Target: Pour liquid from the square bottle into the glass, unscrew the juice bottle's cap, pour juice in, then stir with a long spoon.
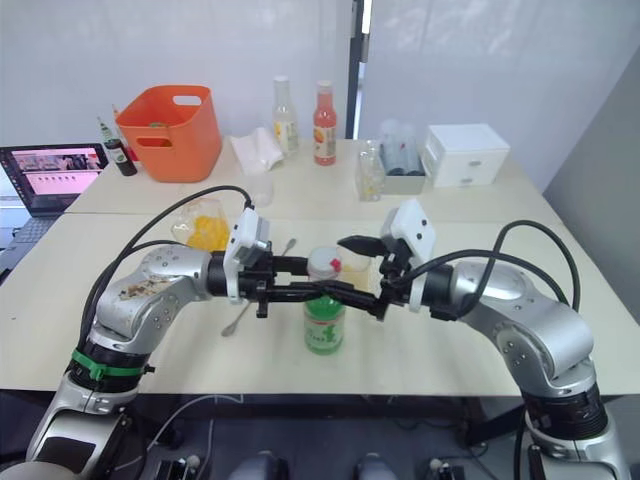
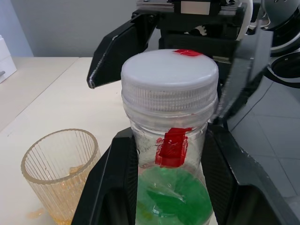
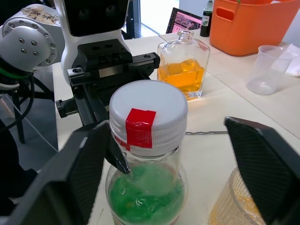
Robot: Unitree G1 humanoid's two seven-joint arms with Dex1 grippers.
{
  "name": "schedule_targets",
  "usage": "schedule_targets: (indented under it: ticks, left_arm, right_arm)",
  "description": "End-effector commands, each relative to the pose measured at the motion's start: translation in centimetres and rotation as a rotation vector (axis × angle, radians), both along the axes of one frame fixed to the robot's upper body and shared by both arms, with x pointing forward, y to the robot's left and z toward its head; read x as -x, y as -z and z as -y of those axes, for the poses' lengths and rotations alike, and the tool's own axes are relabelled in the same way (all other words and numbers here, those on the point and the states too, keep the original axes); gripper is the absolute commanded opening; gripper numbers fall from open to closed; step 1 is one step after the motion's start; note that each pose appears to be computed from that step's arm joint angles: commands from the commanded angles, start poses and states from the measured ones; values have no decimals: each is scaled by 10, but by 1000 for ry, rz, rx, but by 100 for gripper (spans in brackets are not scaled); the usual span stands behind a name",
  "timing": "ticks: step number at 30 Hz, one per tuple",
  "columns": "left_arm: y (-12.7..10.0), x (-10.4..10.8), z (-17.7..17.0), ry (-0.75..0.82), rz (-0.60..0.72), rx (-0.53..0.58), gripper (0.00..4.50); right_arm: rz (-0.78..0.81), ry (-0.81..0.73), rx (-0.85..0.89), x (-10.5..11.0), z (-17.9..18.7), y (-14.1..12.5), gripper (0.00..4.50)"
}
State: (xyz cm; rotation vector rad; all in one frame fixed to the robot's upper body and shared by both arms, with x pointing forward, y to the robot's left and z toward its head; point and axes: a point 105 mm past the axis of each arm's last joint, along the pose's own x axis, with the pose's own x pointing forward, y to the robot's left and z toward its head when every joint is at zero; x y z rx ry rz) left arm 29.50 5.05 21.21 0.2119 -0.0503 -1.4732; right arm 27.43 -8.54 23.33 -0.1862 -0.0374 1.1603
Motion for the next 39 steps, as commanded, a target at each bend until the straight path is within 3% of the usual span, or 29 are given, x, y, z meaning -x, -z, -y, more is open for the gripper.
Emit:
schedule_targets:
  ticks: [1, 4, 11, 13, 18, 33, 34, 39]
  left_arm:
    - [-5, 4, 4, 32, 31, 3, 138]
    - [-5, 4, 4, 33, 30, 1, 137]
    - [-4, 5, 3, 34, 29, -3, 134]
    - [-3, 5, 3, 34, 29, -3, 134]
    - [-3, 5, 3, 36, 30, -5, 134]
    - [-3, 6, 4, 39, 29, -6, 134]
    - [-3, 6, 4, 38, 29, -6, 134]
    - [-3, 6, 4, 38, 28, -7, 134]
  right_arm:
    - [50, -12, -20, 6, -2, -14, 268]
    - [48, -17, -24, 7, -3, -14, 178]
    - [34, -39, -24, 11, -4, -14, 177]
    - [36, -34, -25, 11, -4, -14, 283]
    - [35, -51, -41, 14, -6, -19, 446]
    - [21, -39, -64, 12, -7, -25, 446]
    - [20, -38, -64, 12, -7, -25, 394]
    - [18, -42, -72, 12, -8, -26, 229]
